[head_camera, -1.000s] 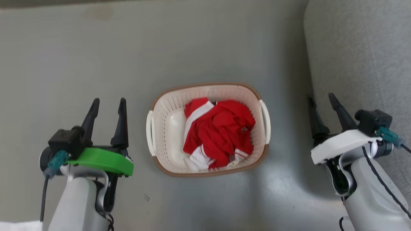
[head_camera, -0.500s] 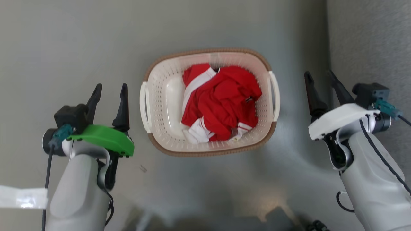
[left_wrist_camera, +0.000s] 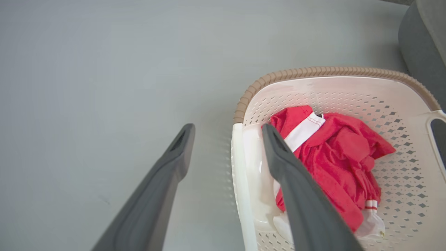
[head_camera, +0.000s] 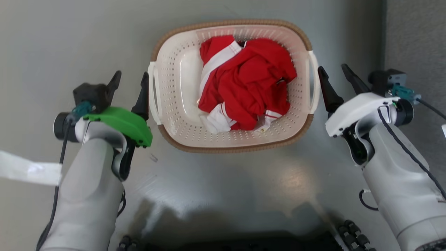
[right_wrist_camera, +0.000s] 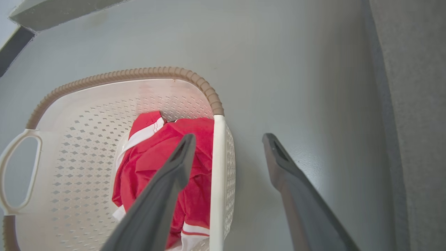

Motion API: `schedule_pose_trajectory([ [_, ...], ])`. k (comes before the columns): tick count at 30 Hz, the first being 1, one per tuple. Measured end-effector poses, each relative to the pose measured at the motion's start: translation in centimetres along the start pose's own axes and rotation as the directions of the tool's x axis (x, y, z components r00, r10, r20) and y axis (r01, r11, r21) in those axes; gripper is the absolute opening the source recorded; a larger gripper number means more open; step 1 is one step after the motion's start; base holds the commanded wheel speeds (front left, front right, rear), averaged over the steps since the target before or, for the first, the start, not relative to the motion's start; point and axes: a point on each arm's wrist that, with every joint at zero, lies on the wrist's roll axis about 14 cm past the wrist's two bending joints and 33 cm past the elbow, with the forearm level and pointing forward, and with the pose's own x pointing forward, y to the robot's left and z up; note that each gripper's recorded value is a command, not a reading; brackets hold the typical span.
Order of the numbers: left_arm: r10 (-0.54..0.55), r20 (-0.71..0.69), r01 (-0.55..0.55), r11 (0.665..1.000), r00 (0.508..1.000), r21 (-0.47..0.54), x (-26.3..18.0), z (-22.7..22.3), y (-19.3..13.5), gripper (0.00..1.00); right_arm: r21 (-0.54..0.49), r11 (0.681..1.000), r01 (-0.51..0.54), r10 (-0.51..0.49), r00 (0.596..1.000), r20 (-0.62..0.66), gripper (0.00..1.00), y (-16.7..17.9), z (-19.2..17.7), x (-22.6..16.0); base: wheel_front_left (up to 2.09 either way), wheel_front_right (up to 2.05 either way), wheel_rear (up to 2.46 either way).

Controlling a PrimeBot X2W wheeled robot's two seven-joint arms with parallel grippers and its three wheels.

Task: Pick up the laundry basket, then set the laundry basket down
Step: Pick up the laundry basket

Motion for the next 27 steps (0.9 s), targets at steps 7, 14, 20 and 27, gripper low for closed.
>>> schedule_pose_trajectory([
  [7,-0.027,-0.091,0.027,1.0,0.995,0.001,1.8,-2.4,-0.1,1.0,-0.015,1.0,-0.025,0.024,0.997,-0.079,1.0,0.3,-2.2,2.3,0.0,0.0,0.0],
  [14,-0.037,-0.223,0.034,0.999,0.974,-0.016,2.7,-6.3,0.1,1.0,-0.021,0.999,-0.046,0.042,0.985,-0.168,1.0,0.5,-5.1,3.7,0.0,0.0,0.0],
  [20,-0.045,-0.284,0.035,0.999,0.958,-0.039,3.5,-8.2,0.2,1.0,-0.028,0.998,-0.048,0.041,0.976,-0.213,1.0,0.2,-6.7,4.6,0.0,0.0,0.0],
  [27,-0.051,-0.318,0.039,0.998,0.947,-0.045,4.5,-9.1,0.3,1.0,-0.03,0.998,-0.053,0.044,0.97,-0.241,1.0,0.2,-7.6,5.5,0.0,0.0,0.0],
])
